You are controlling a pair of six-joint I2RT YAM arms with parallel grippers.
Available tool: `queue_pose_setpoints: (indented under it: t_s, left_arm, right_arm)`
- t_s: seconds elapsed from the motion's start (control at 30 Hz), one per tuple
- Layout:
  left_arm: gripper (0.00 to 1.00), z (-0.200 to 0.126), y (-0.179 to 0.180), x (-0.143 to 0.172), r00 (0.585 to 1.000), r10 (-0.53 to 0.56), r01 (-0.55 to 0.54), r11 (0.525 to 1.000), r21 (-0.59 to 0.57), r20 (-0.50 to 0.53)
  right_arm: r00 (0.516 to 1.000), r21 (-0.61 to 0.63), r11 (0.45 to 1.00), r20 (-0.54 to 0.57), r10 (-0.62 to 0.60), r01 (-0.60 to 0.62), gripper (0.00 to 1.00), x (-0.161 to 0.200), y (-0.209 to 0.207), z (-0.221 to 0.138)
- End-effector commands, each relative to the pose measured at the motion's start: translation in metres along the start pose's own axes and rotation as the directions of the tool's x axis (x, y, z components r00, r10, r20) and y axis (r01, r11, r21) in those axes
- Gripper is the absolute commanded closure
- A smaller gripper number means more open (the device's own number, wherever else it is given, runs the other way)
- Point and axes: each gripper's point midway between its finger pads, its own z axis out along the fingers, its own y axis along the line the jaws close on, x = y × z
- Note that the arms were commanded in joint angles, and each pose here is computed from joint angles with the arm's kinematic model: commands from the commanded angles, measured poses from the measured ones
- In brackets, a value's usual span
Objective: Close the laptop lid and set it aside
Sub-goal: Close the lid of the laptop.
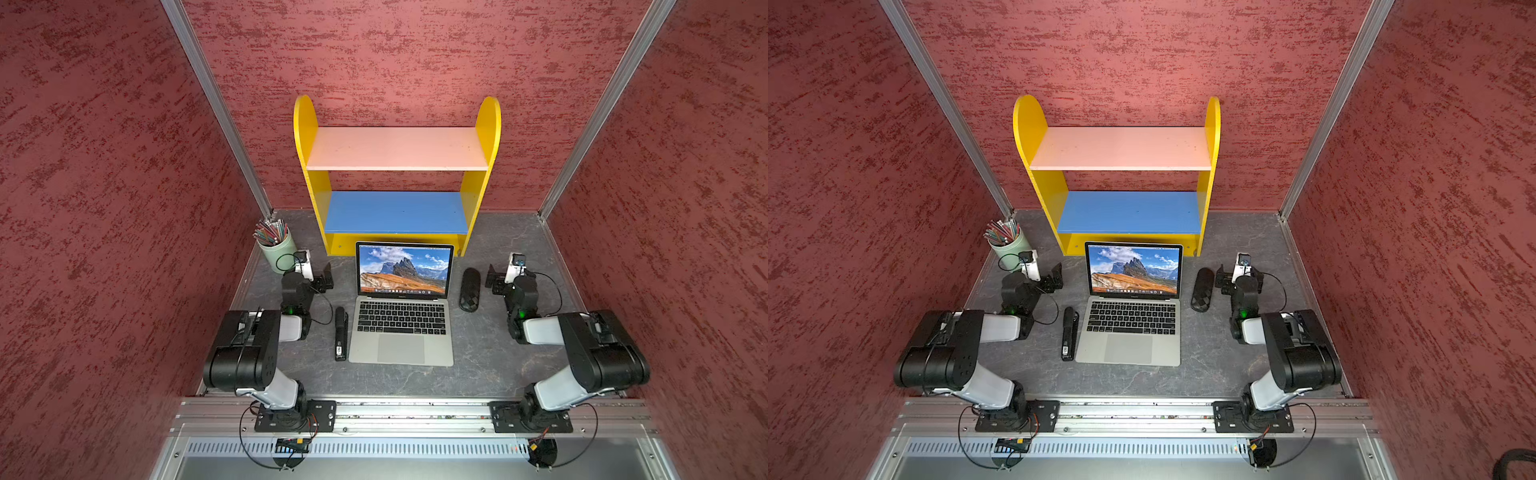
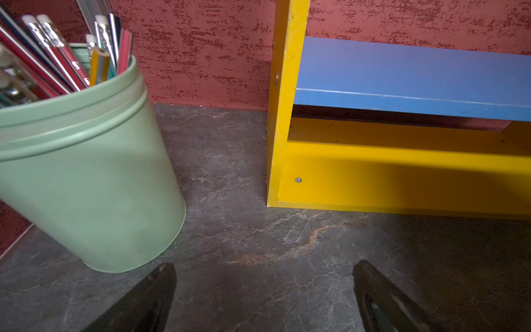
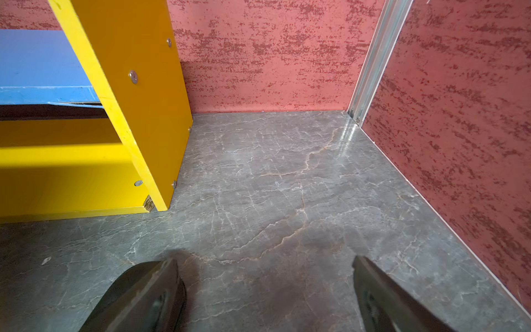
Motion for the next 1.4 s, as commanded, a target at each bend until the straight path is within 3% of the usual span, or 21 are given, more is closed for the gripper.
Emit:
queue_pose_setpoints:
  t_s: [0.0,0.87,1.13,1.37]
  left_arm:
    - [0.0,-0.003,-0.001,-0.001,1.0,-0.003,0.003,1.0,0.013,0.004]
    - [0.0,-0.01,-0.002,-0.008,0.999,0.022,-0.021,0.999,-0.033,0.038]
    - [0.0,-0.033,-0.015,-0.047,0.992,0.09,-0.082,0.993,-0.089,0.084]
    - [0.0,-0.066,-0.019,-0.096,0.987,-0.011,0.023,0.997,-0.069,0.159]
  right_arm:
    - [1.0,-0.014,1.0,0.024,-0.004,0.004,0.02,-0.006,0.003,-0.002]
    - [0.998,-0.031,1.0,0.068,-0.006,0.008,0.02,-0.02,0.004,-0.015]
    - [0.998,-0.054,0.997,-0.004,0.055,-0.055,0.02,-0.053,0.006,-0.029]
    - [0.978,-0.082,0.975,-0.014,0.208,-0.209,0.02,-0.084,0.009,-0.043]
